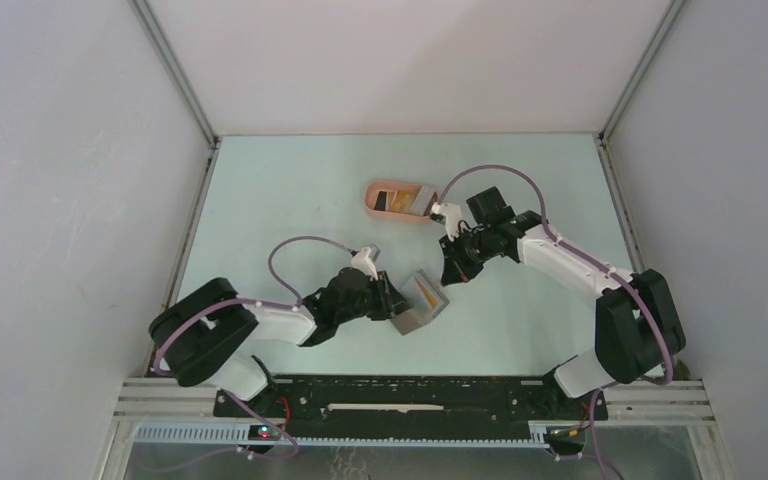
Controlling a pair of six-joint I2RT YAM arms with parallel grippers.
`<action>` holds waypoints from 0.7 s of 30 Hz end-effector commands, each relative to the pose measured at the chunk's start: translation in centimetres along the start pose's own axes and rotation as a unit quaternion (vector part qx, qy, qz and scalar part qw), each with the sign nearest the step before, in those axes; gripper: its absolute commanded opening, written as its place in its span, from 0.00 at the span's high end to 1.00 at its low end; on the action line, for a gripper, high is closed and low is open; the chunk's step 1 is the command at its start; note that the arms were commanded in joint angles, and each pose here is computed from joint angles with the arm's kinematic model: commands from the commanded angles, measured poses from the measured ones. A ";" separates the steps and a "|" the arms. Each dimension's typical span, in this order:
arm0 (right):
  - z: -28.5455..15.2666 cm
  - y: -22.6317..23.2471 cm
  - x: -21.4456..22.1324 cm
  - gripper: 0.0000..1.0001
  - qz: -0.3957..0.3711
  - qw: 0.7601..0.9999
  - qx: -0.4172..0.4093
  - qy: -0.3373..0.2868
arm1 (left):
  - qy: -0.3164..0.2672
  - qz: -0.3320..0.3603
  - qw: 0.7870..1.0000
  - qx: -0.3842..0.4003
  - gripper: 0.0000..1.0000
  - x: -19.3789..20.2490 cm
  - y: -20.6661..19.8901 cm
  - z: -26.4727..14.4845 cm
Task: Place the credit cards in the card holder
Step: Open the card holder at the center of the board.
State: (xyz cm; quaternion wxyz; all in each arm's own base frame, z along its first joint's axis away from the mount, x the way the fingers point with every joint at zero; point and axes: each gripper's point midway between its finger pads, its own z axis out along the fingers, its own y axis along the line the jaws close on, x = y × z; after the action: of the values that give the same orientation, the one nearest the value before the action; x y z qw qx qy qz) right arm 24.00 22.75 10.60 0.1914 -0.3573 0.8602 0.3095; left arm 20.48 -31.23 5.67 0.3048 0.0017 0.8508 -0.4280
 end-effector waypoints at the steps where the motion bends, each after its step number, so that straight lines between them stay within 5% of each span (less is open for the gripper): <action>1: 0.6 -2.7 0.3 1.00 0.017 0.998 0.055 0.021 | 0.005 -0.010 0.998 -0.054 0.70 0.8 4.4 0.3; 7: 2.1 -5.7 3.5 1.00 0.048 0.989 0.095 0.101 | 0.007 -0.007 0.998 -0.065 0.68 0.4 5.7 0.8; 11: 2.2 -6.2 3.9 0.87 0.049 0.987 0.100 0.112 | 0.004 0.001 0.997 -0.073 0.68 -0.2 6.3 0.7; 21: -1.7 -1.9 -0.8 0.48 -0.017 0.999 0.031 -0.001 | 0.000 0.049 0.998 -0.024 0.61 -2.2 3.6 -0.1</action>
State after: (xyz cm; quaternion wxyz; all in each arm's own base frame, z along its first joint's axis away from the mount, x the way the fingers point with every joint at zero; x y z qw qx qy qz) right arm 24.92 19.65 6.23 0.1292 -0.3349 0.9031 0.2357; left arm 23.01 -28.17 2.75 0.3094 -0.0044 0.8668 -0.3911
